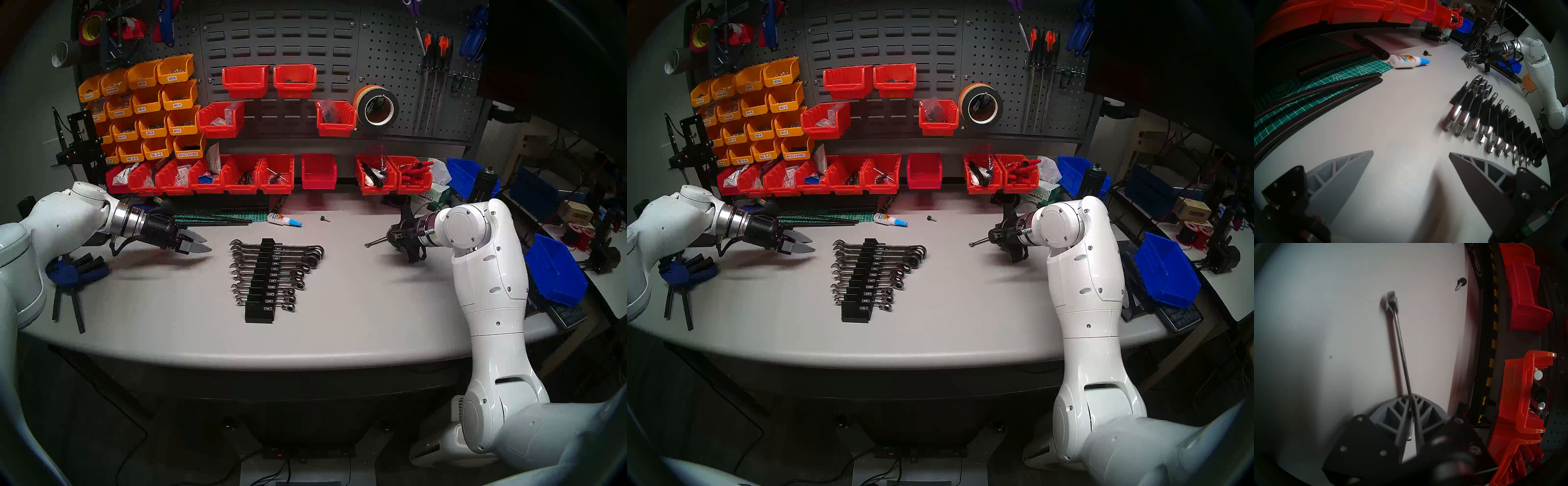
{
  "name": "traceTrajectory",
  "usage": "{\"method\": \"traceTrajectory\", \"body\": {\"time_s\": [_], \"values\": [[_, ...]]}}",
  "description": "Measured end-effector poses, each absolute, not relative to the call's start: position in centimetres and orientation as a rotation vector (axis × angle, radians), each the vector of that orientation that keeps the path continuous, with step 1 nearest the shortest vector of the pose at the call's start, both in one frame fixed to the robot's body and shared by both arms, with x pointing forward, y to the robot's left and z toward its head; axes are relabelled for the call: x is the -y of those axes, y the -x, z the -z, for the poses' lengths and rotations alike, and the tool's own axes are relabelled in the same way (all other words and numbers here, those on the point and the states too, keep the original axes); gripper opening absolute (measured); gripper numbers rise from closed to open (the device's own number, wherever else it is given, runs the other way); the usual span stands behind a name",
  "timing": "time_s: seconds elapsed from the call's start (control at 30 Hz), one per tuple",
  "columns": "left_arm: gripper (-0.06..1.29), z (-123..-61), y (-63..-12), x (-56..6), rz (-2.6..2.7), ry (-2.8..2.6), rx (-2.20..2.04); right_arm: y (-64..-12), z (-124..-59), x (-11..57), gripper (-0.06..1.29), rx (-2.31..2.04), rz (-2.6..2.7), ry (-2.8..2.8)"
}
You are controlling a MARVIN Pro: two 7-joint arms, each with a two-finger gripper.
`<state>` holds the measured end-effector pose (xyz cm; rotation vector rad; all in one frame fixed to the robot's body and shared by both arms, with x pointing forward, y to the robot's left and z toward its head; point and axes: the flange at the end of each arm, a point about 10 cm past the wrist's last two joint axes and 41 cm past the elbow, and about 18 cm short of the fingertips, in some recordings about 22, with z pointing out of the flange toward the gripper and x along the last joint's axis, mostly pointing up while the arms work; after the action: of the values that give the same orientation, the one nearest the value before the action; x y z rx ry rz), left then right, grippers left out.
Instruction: Put the wrenches on the table into the correct slot in the case
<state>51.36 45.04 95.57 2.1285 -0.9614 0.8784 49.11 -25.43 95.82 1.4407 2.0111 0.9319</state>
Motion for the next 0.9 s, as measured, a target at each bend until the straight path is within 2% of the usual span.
{"method": "traceTrajectory", "body": {"time_s": [0.4,0.9], "values": [[1.24,-95.6,-51.4,-45.0,-0.878,-2.128,0.961,-49.1,-95.8,25.6,-0.04,-2.007,-0.937,-1.447],[1.24,-95.6,-51.4,-45.0,-0.879,-2.128,0.961,-47.5,-96.3,27.6,-0.04,-1.964,-0.936,-1.554]]}}
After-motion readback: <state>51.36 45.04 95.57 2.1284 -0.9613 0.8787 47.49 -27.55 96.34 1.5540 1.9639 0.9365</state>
